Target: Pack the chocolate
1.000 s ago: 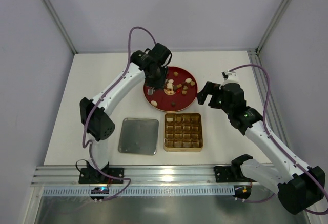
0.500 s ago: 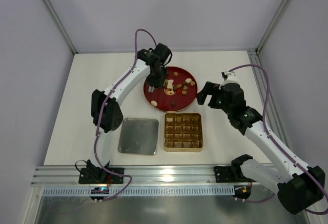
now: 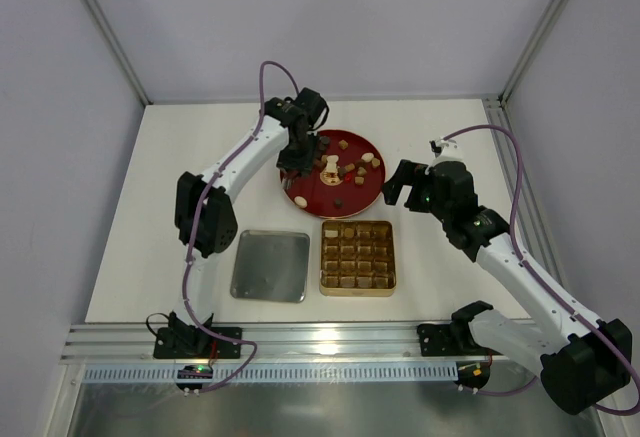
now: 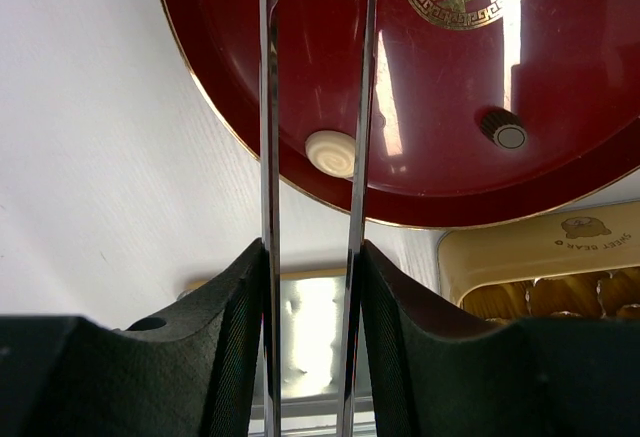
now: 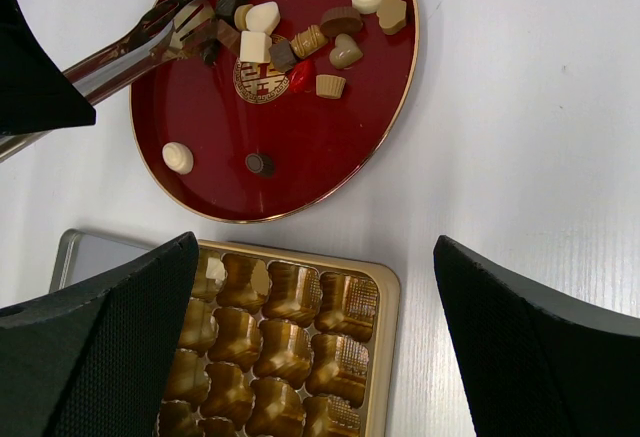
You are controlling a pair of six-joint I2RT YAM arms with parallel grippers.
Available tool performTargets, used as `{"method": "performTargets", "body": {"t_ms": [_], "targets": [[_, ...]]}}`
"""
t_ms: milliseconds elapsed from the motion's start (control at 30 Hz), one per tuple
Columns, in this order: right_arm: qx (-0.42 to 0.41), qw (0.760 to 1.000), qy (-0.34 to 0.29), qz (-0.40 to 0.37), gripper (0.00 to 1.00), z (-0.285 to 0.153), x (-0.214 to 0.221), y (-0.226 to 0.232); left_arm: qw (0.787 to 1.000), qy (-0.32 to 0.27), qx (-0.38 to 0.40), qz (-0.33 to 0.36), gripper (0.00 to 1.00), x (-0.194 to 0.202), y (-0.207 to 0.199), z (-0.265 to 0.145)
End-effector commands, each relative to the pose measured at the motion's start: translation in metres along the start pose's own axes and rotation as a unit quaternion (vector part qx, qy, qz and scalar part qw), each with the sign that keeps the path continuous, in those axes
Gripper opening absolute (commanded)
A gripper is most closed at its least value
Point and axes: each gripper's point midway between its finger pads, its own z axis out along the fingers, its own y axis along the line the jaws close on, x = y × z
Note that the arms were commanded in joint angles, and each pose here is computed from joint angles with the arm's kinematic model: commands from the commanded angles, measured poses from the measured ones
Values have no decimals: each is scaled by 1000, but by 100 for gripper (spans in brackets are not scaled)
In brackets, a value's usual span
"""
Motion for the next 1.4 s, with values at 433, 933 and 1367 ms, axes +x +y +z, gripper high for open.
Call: {"method": "performTargets", "body": {"t_ms": [433,933,1367], "targets": [[-9,1000,-23,-4,100,-3,-18,7,999,-45,19,-7,40,-5,4,-34],[-2,1000,-21,-7,100,-4,-15,3,999,-36,33,-9,40,-12,-6,-20],[-3,1000,-16,-6,100,-1,-12,3,999,-26,17,-10,39,-10,3,-9]]}}
